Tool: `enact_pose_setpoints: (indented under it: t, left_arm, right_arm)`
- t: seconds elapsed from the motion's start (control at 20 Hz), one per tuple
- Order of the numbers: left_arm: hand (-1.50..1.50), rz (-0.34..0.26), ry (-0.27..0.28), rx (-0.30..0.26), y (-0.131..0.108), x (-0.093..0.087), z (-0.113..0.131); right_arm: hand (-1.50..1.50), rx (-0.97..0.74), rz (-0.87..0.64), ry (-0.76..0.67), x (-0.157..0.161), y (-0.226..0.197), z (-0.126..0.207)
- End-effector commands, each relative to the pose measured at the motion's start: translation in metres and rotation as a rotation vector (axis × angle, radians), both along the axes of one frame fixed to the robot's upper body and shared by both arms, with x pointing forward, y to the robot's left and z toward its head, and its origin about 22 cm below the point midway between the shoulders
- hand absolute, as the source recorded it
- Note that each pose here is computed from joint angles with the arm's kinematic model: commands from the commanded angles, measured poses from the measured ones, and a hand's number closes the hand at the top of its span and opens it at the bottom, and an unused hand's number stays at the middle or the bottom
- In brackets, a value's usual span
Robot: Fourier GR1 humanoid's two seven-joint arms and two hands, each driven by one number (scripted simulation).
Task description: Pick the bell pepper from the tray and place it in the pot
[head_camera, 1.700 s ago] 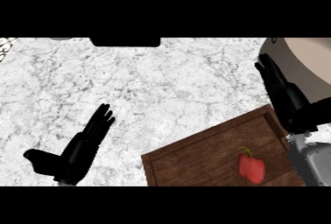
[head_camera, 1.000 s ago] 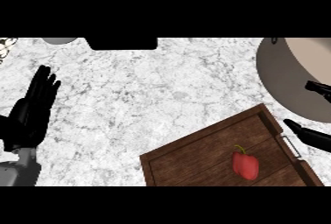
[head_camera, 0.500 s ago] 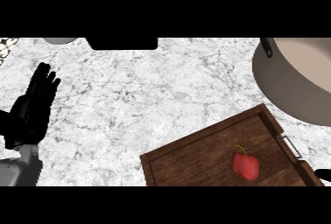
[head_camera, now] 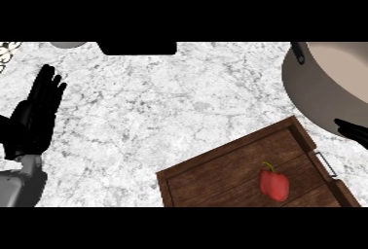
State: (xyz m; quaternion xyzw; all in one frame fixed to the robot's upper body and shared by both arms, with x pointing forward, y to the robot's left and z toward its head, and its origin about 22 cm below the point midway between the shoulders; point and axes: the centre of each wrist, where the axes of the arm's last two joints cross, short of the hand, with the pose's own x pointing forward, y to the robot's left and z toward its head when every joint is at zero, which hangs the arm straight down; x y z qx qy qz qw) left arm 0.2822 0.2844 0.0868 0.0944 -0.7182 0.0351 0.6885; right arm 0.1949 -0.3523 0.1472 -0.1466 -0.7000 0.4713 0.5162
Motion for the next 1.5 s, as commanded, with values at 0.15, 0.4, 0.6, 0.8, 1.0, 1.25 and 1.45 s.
enact_pose_setpoints:
  t: [0.15,0.4,0.6,0.8,1.0,1.25,1.45]
  left_arm:
    - [0.0,-0.004,-0.002,0.011,-0.003,-0.004,-0.012]
    - [0.0,0.005,-0.002,0.002,0.019,-0.016,-0.007]
    - [0.0,-0.011,-0.003,-0.001,-0.026,0.001,-0.016]
    - [0.0,-0.017,-0.015,0.004,0.005,0.008,0.001]
    - [0.0,-0.009,-0.003,-0.007,0.006,0.001,-0.002]
    - [0.0,-0.016,-0.005,0.005,-0.014,0.004,-0.004]
    - [0.0,-0.01,0.001,-0.001,0.0,0.004,-0.006]
  right_arm:
    - [-1.5,-0.159,-0.013,0.131,-0.019,0.058,0.0]
    - [-1.5,-0.142,-0.022,0.165,-0.019,0.068,-0.014]
    - [-1.5,-0.168,-0.027,0.158,-0.015,0.105,-0.019]
    - [-1.5,-0.238,-0.097,0.186,0.001,0.066,-0.027]
    - [-1.5,-0.265,-0.127,0.188,-0.014,0.092,-0.037]
    - [-1.5,-0.235,-0.088,0.175,-0.015,0.109,-0.049]
    - [-1.5,-0.249,-0.104,0.18,-0.005,0.101,-0.072]
